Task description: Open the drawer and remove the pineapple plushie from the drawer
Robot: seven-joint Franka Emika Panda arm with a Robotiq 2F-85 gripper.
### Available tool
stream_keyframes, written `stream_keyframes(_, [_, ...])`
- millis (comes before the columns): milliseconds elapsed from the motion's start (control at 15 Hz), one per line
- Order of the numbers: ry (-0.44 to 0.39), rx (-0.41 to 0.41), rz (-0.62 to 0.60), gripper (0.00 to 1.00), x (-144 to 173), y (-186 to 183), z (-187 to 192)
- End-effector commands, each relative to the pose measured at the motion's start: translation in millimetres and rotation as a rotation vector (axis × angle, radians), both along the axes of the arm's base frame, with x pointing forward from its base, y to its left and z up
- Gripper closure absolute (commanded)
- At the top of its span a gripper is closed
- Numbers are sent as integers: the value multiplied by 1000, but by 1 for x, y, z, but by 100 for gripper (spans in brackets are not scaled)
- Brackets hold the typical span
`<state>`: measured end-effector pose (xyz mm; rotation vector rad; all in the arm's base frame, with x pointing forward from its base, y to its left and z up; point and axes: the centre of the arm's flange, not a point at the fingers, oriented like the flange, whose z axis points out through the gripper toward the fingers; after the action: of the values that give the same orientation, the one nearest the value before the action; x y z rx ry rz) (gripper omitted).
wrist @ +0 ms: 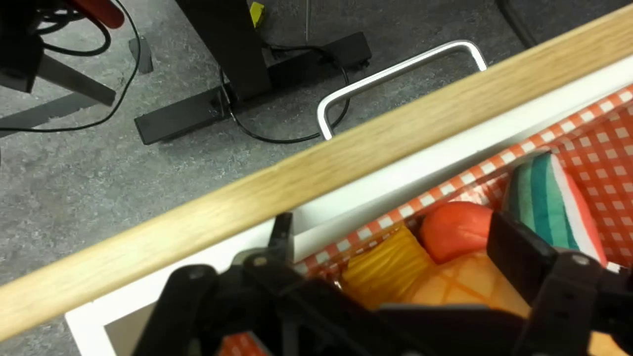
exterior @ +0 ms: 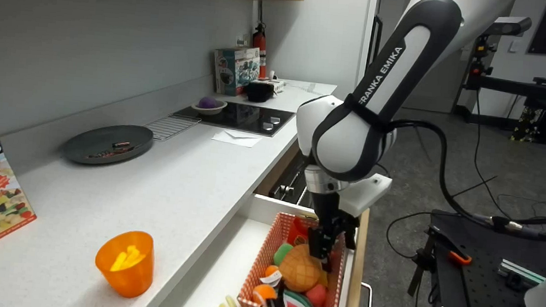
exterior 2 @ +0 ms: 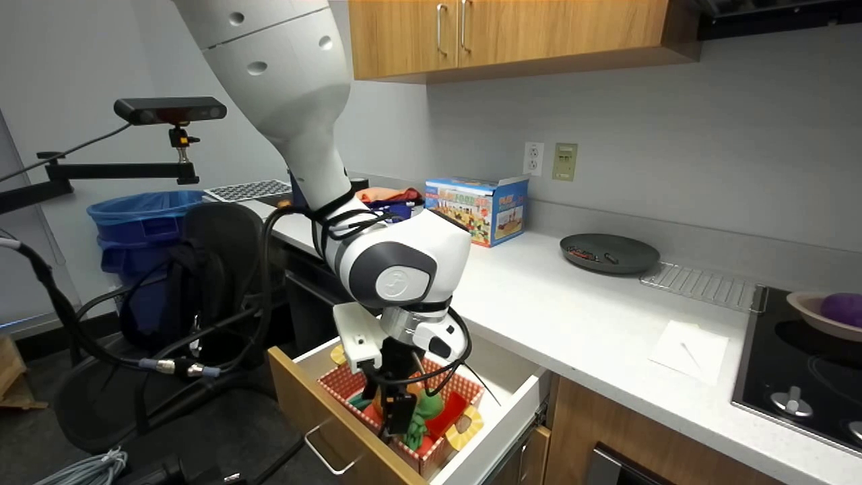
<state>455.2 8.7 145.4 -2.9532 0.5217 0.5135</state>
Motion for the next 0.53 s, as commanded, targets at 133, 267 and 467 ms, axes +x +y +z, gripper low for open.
stream_keyframes(133, [-53,-73,26,0,-9,22,42])
stream_keyframes(267, [-80,-89,65,0,0,33,51])
stream_keyframes(467, [-107,-116,92,0,16,34,50])
